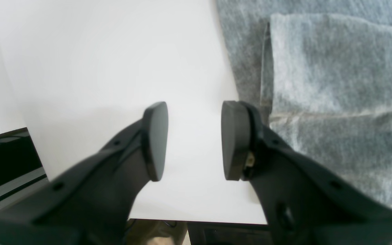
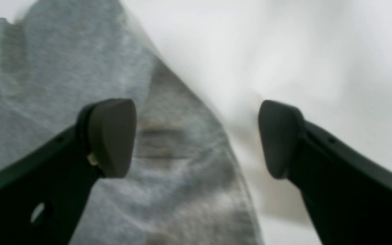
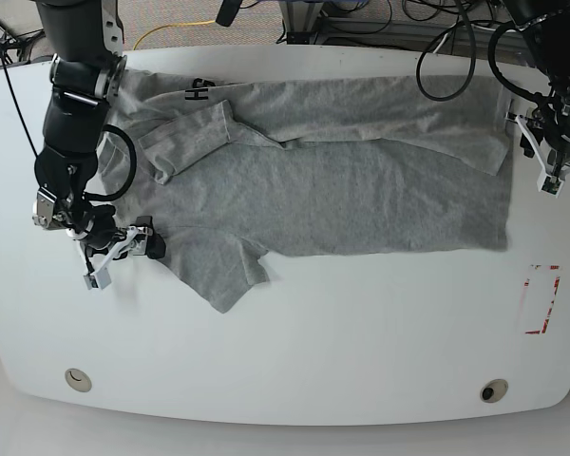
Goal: Fold the T-shirt properly
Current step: 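Release the shirt and move the right gripper to the sleeve hem corner, then grasp the hem corners with both grippers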
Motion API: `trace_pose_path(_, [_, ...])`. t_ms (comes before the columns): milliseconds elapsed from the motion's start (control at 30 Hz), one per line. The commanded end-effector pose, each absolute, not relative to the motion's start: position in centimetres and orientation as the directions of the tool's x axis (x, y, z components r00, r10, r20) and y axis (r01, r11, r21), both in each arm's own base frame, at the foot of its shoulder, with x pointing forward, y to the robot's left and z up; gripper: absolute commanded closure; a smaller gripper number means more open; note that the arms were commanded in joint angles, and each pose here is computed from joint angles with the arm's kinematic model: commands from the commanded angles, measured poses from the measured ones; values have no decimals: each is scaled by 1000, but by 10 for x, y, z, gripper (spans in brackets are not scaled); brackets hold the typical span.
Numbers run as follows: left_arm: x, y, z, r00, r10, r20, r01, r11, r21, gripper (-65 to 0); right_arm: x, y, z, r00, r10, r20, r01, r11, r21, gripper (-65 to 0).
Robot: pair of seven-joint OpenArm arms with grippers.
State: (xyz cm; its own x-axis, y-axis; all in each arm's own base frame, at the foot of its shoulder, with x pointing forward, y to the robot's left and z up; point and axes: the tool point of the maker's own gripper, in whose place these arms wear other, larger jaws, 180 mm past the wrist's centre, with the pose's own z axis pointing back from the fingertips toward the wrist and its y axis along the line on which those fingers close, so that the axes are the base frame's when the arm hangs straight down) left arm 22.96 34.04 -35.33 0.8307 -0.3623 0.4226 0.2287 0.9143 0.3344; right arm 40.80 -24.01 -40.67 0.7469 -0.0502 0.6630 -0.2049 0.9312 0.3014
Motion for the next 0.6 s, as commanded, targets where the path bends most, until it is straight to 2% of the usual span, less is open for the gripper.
trace_pose_path(0, [237,346,-342,816,-373,442,218,907,361,-242,413,-236,-400,738,-40,674,-223,928,299,-514])
trace_pose_path(200, [253,346,-331,795,-370,480,200,907,370,-242,407,-212,-410,758,-34,651,-242,913,330,-361])
trace_pose_path(267, [259,347,-329,792,-362,492,191,911,364,-242,408,-208,-406,748,-20,664,-257,913,317,-336])
trace_pose_path(433, [283,350,-322,775,-330,538,157,926,342,-254,406,-205,-406,751,-5,660,-267,912,311,-320])
trace_pose_path(500, [291,352,-321,771,-316,552,146,933,330,-314,406,-203,-406,751,-6,660,-268,911,313,-262])
trace_pose_path(567, [301,352,-319,764,-298,572,135,941,310,-406,406,-205,-406,752,-4,659,-267,913,310,-147])
